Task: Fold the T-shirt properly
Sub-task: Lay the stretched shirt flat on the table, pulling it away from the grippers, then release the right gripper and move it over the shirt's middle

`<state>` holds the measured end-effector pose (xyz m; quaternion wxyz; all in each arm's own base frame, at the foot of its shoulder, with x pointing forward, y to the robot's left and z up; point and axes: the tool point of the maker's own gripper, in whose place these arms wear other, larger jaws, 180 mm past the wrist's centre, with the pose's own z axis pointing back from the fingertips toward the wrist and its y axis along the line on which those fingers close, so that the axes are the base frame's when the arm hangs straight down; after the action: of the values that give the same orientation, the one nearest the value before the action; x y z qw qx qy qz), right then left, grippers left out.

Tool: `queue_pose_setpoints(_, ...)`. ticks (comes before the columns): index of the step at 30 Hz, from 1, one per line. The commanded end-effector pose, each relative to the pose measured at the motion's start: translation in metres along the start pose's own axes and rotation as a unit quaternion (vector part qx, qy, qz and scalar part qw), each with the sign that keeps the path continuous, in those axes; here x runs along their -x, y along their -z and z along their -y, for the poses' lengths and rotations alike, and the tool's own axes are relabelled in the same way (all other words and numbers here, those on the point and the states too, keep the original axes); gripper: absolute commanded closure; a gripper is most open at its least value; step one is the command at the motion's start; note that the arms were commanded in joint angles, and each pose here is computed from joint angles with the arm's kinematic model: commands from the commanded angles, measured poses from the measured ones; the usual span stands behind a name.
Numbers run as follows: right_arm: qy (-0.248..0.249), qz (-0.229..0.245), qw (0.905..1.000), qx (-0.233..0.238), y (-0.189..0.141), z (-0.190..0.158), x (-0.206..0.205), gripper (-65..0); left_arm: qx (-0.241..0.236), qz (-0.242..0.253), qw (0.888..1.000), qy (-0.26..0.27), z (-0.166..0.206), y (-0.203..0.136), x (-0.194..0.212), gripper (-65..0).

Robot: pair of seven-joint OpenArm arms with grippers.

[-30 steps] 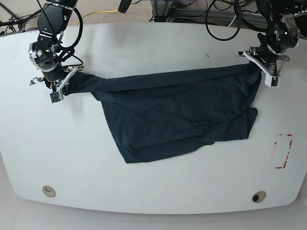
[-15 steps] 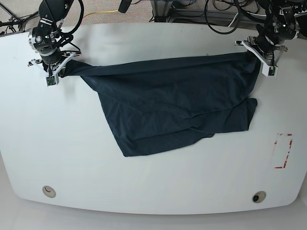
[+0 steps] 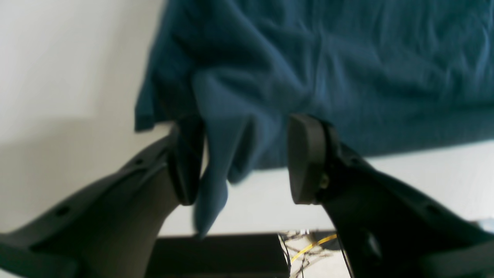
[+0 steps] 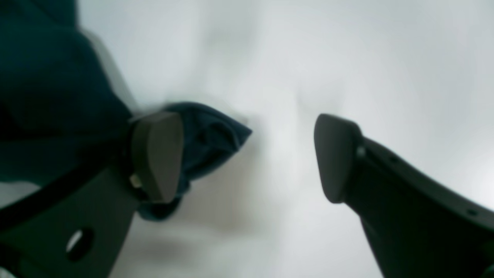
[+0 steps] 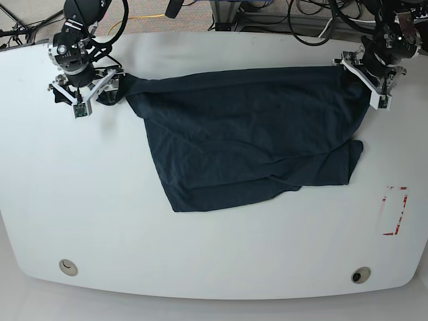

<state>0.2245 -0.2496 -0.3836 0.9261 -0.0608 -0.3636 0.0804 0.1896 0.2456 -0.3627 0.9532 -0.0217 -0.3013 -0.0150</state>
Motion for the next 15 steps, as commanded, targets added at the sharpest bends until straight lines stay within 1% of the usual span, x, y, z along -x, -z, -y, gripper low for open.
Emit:
queue_pose_setpoints(1,-0.014,0.04,0.9991,-0.004,-0.008,-0.003,-0.024,-50.7,-0.002,0.019,1.0,0.006,-0.002,-0.003,-0.012,-34.7)
queue_pose_setpoints(3,-0.032,0.057,0.9975,-0.025,-0.011,-0.014,-0.035,-50.7,-0.002,0.028,1.0,0.007,-0.002,-0.003,-0.019,-34.7)
queue_pose_setpoints(4,-0.035,0.07,0.9963,-0.035,-0.012,-0.018,-0.044,-50.7,-0.002,0.034,0.999,0.007,-0.001,-0.002,-0.024,-34.7)
queue_pose_setpoints(5,-0.026,0.083,0.9953,-0.042,-0.014,-0.023,-0.051,-50.7,-0.002,0.038,0.999,0.007,-0.002,-0.002,-0.027,-34.7)
queue_pose_setpoints(6,-0.018,0.087,0.9948,-0.05,-0.015,-0.028,-0.052,-50.7,-0.004,0.042,0.999,0.007,-0.003,-0.003,-0.03,-34.6)
queue_pose_setpoints(8,-0.016,0.087,0.994,-0.064,-0.013,-0.036,-0.056,-50.7,-0.005,0.045,0.999,0.008,-0.004,-0.003,-0.033,-34.6)
queue_pose_setpoints(12,-0.04,0.097,0.9891,-0.103,-0.007,-0.067,-0.072,-50.7,-0.031,0.066,0.997,-0.006,-0.023,-0.01,-0.045,-34.6)
queue_pose_setpoints(15,-0.062,0.11,0.9818,-0.142,-0.006,-0.097,-0.085,-50.7,-0.041,0.078,0.996,-0.011,-0.031,-0.013,-0.053,-34.6)
